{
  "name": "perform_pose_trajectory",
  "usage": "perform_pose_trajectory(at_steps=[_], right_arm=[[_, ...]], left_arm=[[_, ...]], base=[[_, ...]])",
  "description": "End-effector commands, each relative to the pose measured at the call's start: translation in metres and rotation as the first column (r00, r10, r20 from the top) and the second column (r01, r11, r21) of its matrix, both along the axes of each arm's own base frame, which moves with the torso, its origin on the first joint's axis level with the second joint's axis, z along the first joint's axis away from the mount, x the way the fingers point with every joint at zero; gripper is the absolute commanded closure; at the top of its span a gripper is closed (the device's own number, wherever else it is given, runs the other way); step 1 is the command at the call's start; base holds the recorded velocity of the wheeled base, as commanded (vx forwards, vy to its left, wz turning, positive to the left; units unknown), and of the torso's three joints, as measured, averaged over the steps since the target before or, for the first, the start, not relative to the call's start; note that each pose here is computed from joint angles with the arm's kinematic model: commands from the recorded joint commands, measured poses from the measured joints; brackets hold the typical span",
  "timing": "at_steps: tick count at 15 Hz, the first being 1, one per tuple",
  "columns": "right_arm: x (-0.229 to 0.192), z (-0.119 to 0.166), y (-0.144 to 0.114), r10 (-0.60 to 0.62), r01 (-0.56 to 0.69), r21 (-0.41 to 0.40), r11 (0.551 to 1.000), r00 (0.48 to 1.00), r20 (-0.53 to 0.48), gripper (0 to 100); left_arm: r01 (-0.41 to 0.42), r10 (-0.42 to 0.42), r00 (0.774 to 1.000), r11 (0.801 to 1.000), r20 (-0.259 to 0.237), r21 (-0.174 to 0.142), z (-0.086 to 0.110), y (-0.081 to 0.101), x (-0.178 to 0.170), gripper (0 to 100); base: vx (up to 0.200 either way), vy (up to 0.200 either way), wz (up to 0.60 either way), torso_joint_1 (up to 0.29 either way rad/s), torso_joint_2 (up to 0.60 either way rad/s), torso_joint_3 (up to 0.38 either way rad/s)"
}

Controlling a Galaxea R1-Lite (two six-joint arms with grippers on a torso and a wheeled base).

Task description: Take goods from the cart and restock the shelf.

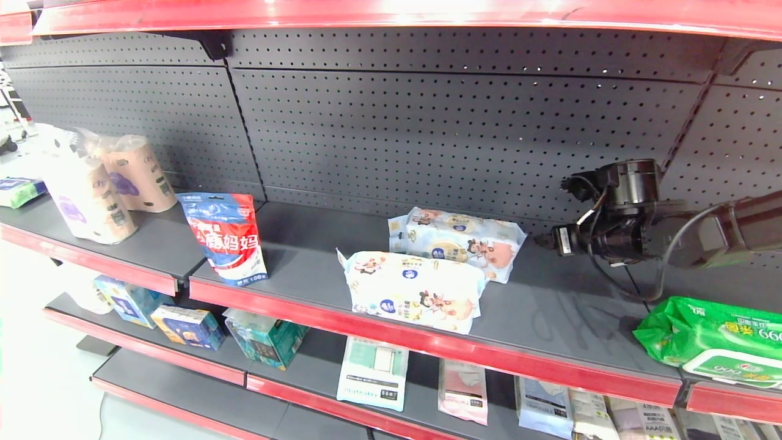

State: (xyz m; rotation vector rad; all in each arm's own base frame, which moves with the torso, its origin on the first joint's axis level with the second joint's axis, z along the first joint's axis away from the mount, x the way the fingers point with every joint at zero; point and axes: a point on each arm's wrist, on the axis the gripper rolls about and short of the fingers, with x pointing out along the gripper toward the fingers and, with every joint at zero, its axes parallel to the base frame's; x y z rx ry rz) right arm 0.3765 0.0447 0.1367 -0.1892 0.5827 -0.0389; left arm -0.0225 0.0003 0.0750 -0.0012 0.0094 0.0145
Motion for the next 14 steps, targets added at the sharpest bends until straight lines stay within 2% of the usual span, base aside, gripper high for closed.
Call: perform_pose_trajectory(at_steps=[1, 14], right_arm=[[0.004, -0.008, 0.012, 0.016, -0.016, 0.0, 1.0, 1.0, -0.015, 0], [0.011, -0.002, 0.044, 0.084, -0.085, 0.015, 0.996, 0.996, 0.024, 0]], left_arm=[[-0.001, 0.001, 1.0, 1.0, -0.001, 0.0, 0.0, 0.0, 0.0, 0], [-0.001, 0.001, 1.0, 1.0, 0.0, 0.0, 0.0, 0.0, 0.0, 0]], base=[[0.0, 0.0, 0.0, 0.0, 0.0, 0.0], [0.0, 0.0, 0.0, 0.0, 0.0, 0.0]])
